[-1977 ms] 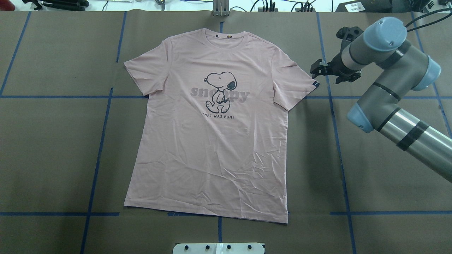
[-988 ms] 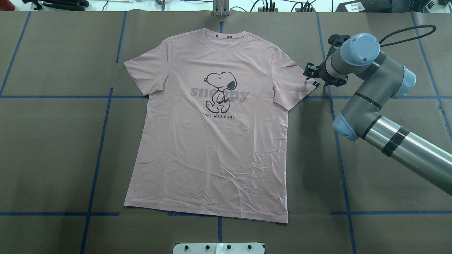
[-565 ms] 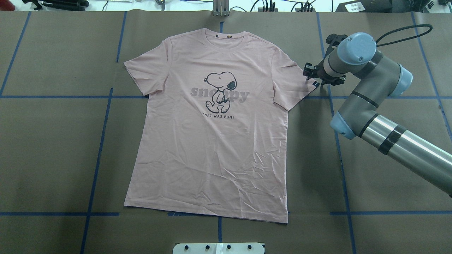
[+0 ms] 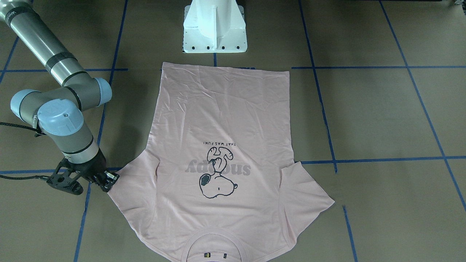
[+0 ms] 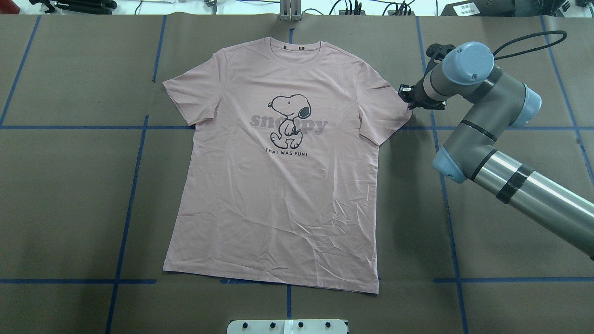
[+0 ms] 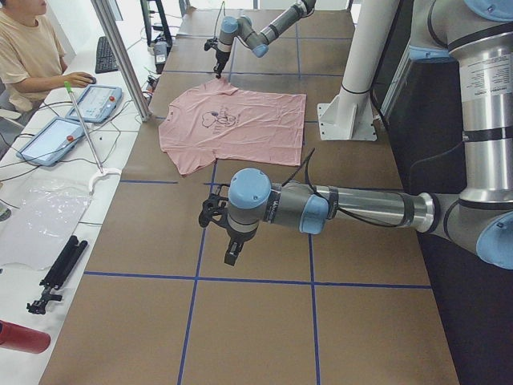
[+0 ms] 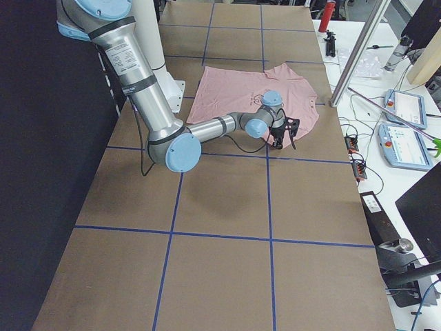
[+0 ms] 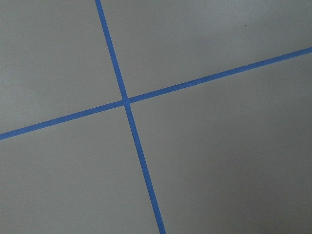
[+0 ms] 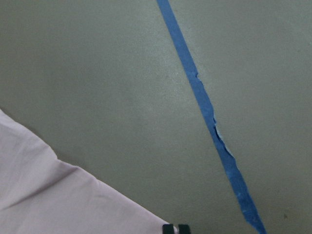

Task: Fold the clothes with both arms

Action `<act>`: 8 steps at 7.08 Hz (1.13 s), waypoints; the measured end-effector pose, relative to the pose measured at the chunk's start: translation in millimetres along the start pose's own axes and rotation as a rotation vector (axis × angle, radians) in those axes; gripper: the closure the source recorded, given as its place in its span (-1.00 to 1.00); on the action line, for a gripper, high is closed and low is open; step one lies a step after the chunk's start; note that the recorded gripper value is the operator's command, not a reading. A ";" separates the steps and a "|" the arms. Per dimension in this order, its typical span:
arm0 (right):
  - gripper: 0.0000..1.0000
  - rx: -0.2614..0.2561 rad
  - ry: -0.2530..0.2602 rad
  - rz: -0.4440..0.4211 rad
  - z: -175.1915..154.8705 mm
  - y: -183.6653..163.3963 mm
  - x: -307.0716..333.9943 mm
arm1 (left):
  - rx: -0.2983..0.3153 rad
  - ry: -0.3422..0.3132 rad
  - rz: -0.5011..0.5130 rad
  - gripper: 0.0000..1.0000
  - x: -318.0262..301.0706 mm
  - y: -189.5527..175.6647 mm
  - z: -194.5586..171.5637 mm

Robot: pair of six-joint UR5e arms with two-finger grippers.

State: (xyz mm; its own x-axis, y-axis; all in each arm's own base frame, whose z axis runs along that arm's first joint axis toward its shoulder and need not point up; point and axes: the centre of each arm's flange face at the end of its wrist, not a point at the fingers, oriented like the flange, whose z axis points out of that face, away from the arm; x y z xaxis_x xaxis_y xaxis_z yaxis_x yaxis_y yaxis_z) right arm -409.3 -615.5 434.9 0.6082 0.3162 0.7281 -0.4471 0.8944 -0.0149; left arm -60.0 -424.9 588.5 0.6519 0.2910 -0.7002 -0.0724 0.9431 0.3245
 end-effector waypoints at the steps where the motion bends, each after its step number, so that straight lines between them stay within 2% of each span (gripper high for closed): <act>1: 1.00 0.004 -0.033 -0.009 -13.1 3.8 -18.0 | 0.004 0.007 0.003 -1.00 2.4 -0.7 -1.7; 3: 1.00 0.006 -0.078 0.030 -24.3 10.0 -78.2 | 0.013 0.017 0.012 -1.00 7.5 -2.3 -5.4; 5: 1.00 0.026 -0.080 0.058 -17.7 9.9 -136.9 | 0.026 0.017 0.027 -1.00 13.5 -5.9 -11.1; 6: 0.38 0.028 -0.081 0.059 -15.7 11.5 -156.7 | 0.033 0.013 0.036 -1.00 16.2 -10.5 -14.0; 7: -0.99 0.030 -0.077 0.055 -12.4 13.4 -171.8 | 0.036 0.010 0.038 -1.00 17.9 -14.3 -16.0; 8: -1.00 0.039 -0.075 0.048 -9.8 16.7 -179.9 | 0.039 0.013 0.036 -1.00 19.5 -16.3 -17.3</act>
State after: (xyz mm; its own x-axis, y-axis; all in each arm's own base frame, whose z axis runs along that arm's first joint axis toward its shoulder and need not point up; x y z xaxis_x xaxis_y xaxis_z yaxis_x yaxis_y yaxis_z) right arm -519.8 -654.3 297.0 0.5355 0.3325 0.7764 -0.5006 0.8653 -0.0253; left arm -59.1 -431.9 558.5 0.6398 0.3270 -0.6955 -0.0661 0.9250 0.3741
